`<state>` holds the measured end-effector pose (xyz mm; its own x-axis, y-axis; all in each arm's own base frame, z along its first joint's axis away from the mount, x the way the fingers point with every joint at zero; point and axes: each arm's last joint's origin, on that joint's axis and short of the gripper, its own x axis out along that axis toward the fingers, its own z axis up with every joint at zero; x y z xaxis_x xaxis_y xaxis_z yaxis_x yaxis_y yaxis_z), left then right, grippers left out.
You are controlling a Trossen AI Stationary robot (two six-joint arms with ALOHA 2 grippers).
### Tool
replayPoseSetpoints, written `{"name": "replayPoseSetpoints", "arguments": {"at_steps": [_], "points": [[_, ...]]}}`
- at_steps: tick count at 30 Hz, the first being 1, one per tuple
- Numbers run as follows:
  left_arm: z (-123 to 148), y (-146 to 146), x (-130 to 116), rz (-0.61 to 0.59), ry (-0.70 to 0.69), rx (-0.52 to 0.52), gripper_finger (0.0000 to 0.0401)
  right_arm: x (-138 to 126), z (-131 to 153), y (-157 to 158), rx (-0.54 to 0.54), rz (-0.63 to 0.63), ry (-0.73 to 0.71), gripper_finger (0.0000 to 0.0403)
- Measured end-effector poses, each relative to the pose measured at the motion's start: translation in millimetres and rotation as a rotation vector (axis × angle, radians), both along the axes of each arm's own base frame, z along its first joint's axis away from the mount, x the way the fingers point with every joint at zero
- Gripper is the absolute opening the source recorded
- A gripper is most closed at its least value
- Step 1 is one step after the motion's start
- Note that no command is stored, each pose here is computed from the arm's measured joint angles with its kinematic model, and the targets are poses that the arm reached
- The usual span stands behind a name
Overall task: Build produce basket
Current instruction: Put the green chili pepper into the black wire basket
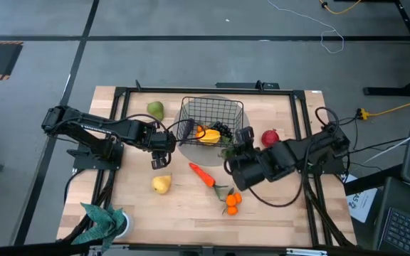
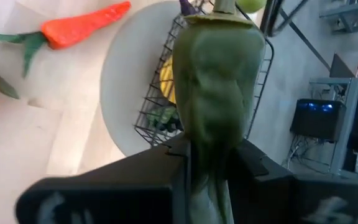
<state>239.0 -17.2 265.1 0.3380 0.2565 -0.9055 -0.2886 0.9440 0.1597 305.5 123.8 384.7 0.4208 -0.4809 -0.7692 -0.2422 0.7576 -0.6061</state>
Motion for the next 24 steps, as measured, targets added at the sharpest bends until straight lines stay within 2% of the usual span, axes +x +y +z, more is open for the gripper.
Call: {"name": "replayPoseSetpoints", "arguments": {"at_steps": [7, 13, 20, 24], "points": [[0, 0, 0, 0.001, 0.000, 0.000, 0.0154, 9, 0, -25, -0.008, -0.062, 0.012, 0.0048], [0, 0, 0, 0.001, 0.000, 0.000, 0.0154, 14, -1, -38, 0.046, -0.090, 0.027, 0.0048], [0, 0, 0, 0.001, 0.000, 0.000, 0.0154, 35, 2, -52, 0.216, 0.096, 0.004, 0.0048], [0, 0, 0, 0.001, 0.000, 0.000, 0.0154, 44, 4, -72, 0.229, 0.117, -0.033, 0.0048]]}}
